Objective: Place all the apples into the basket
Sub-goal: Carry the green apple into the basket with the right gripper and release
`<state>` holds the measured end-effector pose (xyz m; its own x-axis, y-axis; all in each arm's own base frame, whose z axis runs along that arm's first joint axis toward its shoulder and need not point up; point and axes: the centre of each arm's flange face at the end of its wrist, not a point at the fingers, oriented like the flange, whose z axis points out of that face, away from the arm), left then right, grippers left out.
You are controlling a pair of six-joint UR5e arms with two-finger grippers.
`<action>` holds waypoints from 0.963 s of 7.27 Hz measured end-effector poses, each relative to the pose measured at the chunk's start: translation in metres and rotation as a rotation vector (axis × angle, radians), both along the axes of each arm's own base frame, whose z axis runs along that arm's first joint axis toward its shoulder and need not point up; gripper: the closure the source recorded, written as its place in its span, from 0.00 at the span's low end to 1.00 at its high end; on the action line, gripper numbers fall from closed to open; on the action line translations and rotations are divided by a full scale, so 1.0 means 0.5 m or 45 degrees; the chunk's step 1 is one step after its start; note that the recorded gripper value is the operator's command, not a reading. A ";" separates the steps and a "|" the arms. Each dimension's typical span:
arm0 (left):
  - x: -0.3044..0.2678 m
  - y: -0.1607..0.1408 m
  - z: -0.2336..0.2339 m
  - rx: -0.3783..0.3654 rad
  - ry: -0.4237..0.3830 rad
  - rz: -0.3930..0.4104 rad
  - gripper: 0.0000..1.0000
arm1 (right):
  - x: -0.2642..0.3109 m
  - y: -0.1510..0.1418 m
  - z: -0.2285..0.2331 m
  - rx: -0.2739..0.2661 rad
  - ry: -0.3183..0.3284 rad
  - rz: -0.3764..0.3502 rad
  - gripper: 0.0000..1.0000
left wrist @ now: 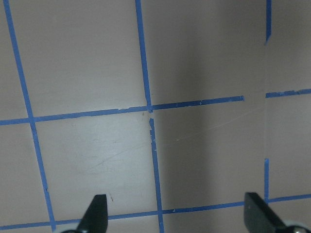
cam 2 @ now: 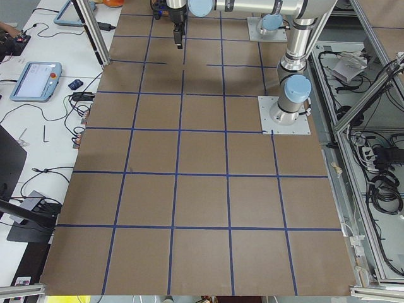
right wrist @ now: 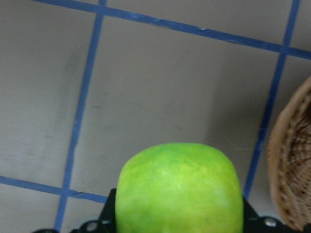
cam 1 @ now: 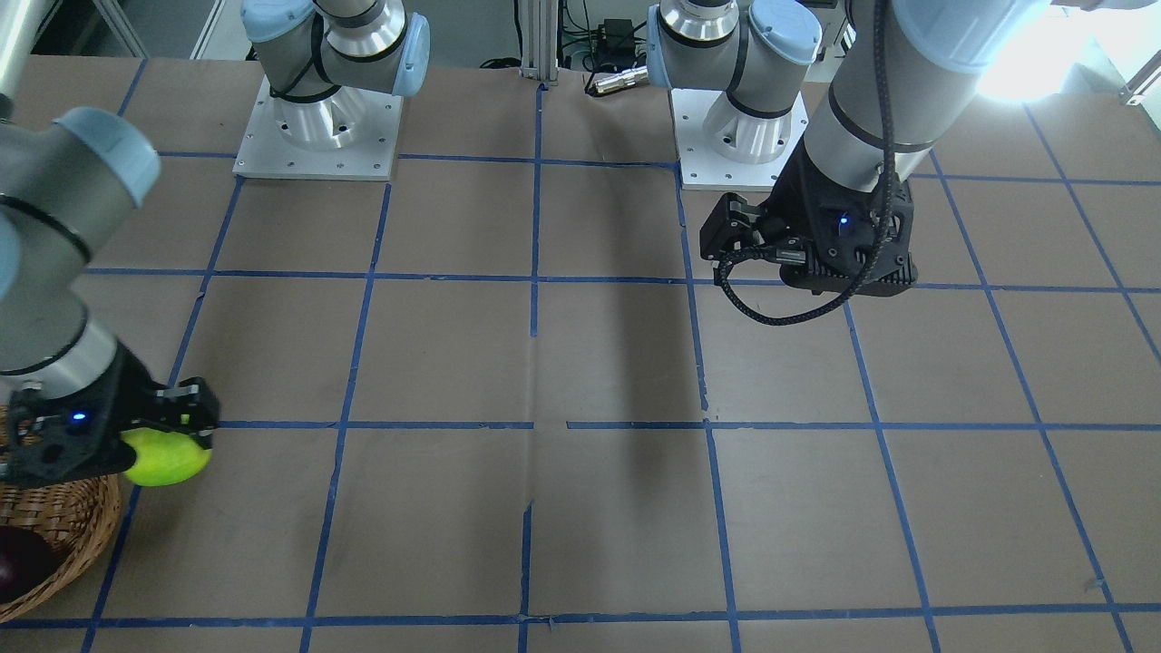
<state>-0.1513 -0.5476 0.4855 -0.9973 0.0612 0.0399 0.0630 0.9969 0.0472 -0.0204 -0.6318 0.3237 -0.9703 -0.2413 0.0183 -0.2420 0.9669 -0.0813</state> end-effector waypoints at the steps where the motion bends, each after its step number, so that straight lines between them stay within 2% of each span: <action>1: 0.001 0.004 0.011 -0.013 -0.001 0.011 0.00 | -0.106 -0.019 0.007 -0.022 0.004 0.055 0.68; 3: 0.003 0.014 0.028 -0.030 -0.006 0.016 0.00 | -0.298 -0.055 -0.006 -0.049 0.020 0.160 0.67; 4: 0.006 0.017 0.035 -0.039 -0.006 0.018 0.00 | -0.401 -0.061 -0.031 -0.051 0.001 0.169 0.65; 5: 0.009 0.022 0.051 -0.060 -0.007 0.017 0.00 | -0.471 -0.058 -0.054 -0.051 -0.015 0.178 0.29; 6: 0.009 0.029 0.074 -0.087 -0.011 0.017 0.00 | -0.500 -0.055 -0.065 -0.050 -0.022 0.185 0.00; 7: 0.011 0.030 0.088 -0.105 -0.011 0.022 0.00 | -0.509 -0.053 -0.069 -0.049 -0.026 0.188 0.00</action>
<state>-0.1460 -0.5328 0.5296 -0.9986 0.0463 0.0272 0.0454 0.9984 -0.0343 -0.2747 -0.6581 0.2892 -0.9246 -0.3808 0.0107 -0.3792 0.9170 -0.1240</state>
